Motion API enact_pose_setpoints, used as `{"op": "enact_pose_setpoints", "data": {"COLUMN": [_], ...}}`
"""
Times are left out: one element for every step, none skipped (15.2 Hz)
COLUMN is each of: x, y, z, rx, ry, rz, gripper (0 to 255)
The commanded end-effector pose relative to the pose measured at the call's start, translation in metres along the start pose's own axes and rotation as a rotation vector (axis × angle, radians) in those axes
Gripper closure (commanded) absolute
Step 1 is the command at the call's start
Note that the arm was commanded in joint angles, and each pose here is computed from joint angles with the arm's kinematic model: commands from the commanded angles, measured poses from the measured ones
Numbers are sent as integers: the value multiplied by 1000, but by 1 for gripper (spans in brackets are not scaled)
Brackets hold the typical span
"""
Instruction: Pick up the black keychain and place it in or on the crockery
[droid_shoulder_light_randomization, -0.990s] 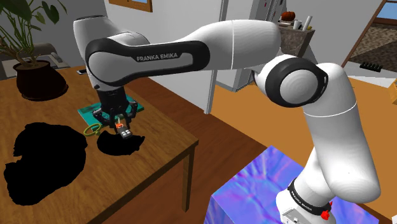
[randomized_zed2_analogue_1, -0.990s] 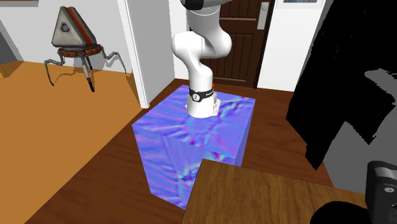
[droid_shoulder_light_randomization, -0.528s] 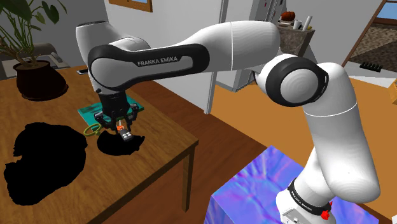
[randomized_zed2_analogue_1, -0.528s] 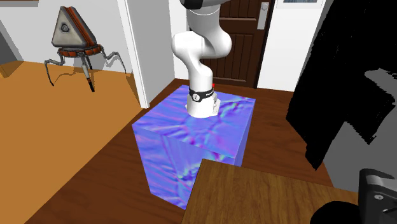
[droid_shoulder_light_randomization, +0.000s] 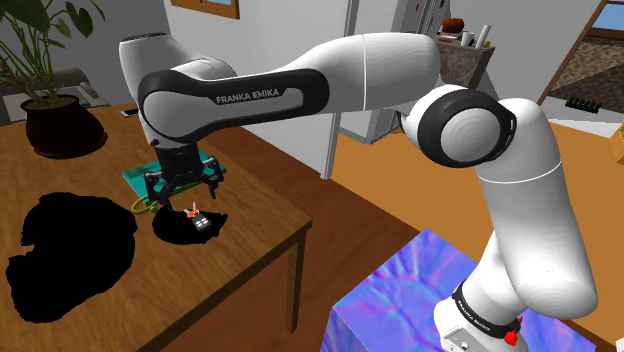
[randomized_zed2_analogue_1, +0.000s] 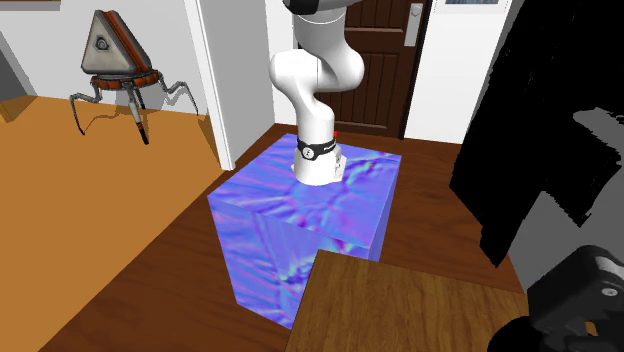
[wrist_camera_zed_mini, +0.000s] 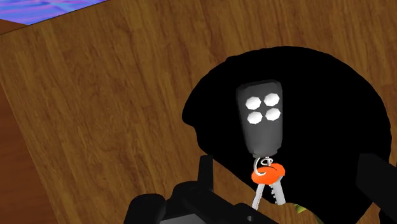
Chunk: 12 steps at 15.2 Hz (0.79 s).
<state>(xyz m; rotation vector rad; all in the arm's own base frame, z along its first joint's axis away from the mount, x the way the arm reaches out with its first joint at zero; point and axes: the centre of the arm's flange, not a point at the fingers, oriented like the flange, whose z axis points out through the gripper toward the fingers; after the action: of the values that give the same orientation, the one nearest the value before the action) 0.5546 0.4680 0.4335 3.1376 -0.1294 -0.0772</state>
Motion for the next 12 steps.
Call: {"op": "enact_pose_setpoints", "data": {"x": [0, 0, 0, 0, 0, 0, 0, 0, 0, 0, 0, 0], "y": [0, 0, 0, 0, 0, 0, 0, 0, 0, 0, 0, 0], "z": [-13, -26, -40, -50, -50, -50, -50, -50, -50, -50, -50, -50], "rx": [0, 0, 0, 0, 0, 0, 0, 0, 0, 0, 0, 0], "ry": [0, 0, 0, 0, 0, 0, 0, 0, 0, 0, 0, 0], "rz": [0, 0, 0, 0, 0, 0, 0, 0, 0, 0, 0, 0], "gripper": [0, 0, 0, 0, 0, 0, 0, 0, 0, 0, 0, 0]}}
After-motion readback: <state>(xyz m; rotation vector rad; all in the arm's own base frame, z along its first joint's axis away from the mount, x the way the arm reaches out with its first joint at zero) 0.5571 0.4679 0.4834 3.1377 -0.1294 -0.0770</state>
